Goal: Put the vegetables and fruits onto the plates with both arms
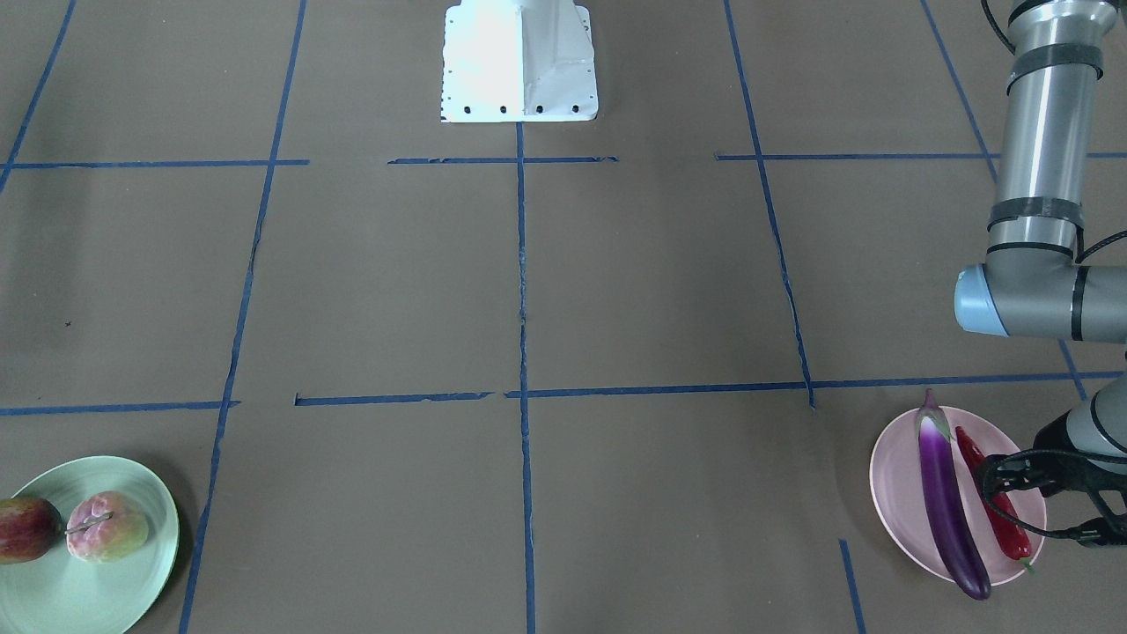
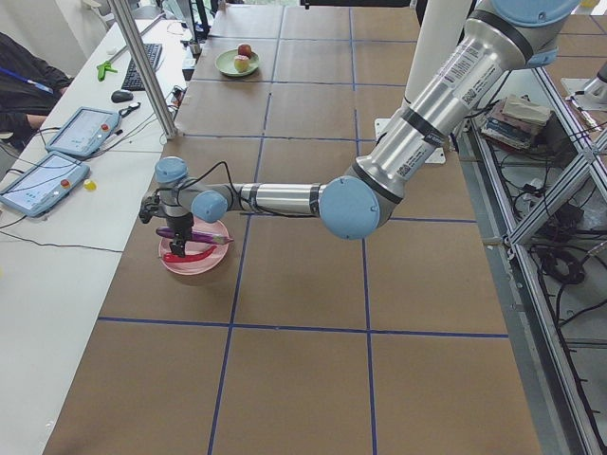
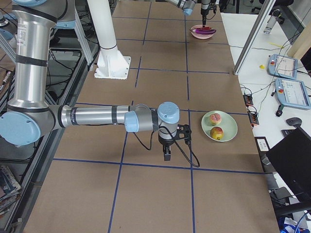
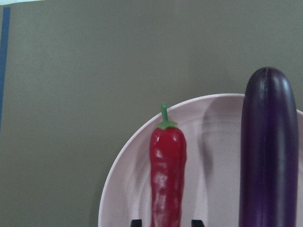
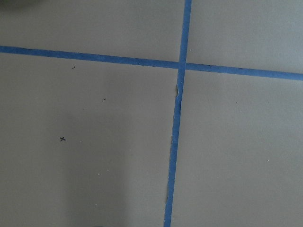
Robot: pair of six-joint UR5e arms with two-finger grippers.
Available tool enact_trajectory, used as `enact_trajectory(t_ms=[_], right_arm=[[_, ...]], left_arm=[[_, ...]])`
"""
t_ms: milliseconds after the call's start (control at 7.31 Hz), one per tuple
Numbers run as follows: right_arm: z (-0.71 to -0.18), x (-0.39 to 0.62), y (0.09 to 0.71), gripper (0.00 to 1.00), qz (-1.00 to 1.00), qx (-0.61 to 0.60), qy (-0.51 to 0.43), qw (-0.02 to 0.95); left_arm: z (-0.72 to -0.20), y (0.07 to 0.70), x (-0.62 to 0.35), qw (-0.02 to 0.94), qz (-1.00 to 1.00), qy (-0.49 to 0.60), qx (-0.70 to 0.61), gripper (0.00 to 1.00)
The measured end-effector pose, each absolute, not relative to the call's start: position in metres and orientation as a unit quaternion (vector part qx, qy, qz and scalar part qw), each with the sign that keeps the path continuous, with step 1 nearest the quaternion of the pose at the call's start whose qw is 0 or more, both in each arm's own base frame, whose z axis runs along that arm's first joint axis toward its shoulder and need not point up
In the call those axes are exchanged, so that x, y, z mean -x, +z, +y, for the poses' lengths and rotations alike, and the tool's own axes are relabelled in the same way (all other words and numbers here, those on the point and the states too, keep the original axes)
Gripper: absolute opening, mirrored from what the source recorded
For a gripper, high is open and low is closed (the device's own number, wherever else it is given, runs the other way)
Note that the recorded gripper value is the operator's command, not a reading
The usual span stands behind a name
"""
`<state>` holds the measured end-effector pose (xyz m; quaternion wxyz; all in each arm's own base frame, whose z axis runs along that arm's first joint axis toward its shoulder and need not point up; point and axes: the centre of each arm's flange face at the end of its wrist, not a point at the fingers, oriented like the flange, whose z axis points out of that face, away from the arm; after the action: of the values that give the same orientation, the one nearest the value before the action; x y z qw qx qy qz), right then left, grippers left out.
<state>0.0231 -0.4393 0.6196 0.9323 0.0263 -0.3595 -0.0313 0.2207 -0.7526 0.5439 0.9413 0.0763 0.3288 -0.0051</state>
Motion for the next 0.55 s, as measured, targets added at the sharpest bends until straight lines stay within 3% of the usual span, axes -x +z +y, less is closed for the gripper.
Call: enact_trajectory(t_ms=[547], right_arm=[[-0.440, -0.023, 0.616, 1.00, -0.361, -0.030, -0.034, 0.931]], left_arm=[[-0.739, 0.579, -0.110, 0.919, 0.384, 0.052, -0.077, 1.00]])
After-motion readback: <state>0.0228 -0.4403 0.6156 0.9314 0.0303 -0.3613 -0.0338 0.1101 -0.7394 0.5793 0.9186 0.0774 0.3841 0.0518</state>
